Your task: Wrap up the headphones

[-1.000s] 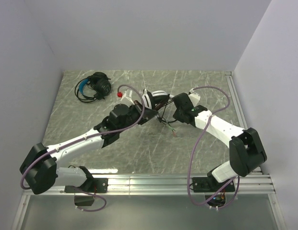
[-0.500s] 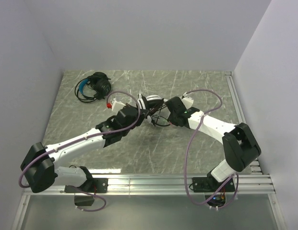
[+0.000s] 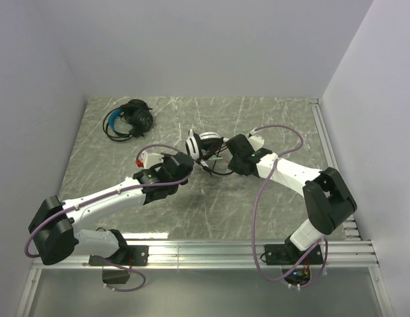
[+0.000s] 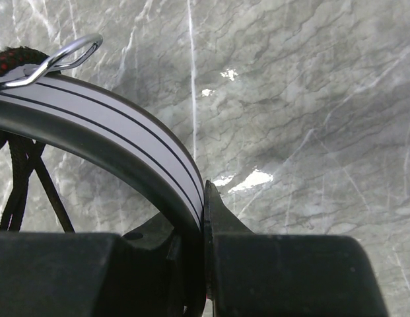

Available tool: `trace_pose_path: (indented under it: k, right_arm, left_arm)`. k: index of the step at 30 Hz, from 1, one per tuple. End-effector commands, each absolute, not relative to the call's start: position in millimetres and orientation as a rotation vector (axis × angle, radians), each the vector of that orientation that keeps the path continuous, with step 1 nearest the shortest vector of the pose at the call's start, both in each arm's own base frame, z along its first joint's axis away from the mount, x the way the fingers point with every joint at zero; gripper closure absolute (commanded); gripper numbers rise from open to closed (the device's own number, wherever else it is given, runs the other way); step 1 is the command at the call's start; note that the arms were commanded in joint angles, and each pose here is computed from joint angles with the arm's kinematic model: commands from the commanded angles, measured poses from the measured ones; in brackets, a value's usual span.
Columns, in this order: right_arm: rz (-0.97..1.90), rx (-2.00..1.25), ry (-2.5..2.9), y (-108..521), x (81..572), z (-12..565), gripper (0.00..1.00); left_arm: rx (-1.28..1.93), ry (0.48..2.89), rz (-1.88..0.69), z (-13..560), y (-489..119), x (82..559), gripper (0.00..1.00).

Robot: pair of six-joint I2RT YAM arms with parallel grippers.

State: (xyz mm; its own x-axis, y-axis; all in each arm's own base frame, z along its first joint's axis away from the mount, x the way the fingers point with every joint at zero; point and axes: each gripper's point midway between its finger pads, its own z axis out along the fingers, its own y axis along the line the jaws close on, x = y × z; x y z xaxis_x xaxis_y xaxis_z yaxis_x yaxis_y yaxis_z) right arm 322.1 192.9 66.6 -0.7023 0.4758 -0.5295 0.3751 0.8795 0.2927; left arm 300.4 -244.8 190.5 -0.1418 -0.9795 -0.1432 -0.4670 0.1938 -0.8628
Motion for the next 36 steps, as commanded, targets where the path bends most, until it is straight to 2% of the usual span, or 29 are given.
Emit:
trace_pose_path:
  k: [1,4,9,14,25,36]
  right_arm:
    - [0.244,0.606,2.387,200,332,78,1.0]
    - [0.25,0.604,2.389,203,333,79,1.0]
    - [0.251,0.596,2.387,206,335,82,1.0]
    - [0.241,0.591,2.384,207,336,84,1.0]
    - [0.256,0.584,2.38,210,339,90,1.0]
    - [0.293,0.564,2.367,214,340,104,1.0]
  left_arm:
    - [-1.633,1.388,-0.927,219,-205,311,1.0]
    - [-1.654,1.374,-0.941,220,-210,313,1.0]
    - [-1.718,1.364,-0.69,201,-198,306,1.0]
    - [-1.637,1.383,-0.607,208,-214,307,1.0]
    - [-1.545,1.412,-0.488,207,-250,301,1.0]
    - [-1.554,1.468,-0.453,176,-277,295,1.0]
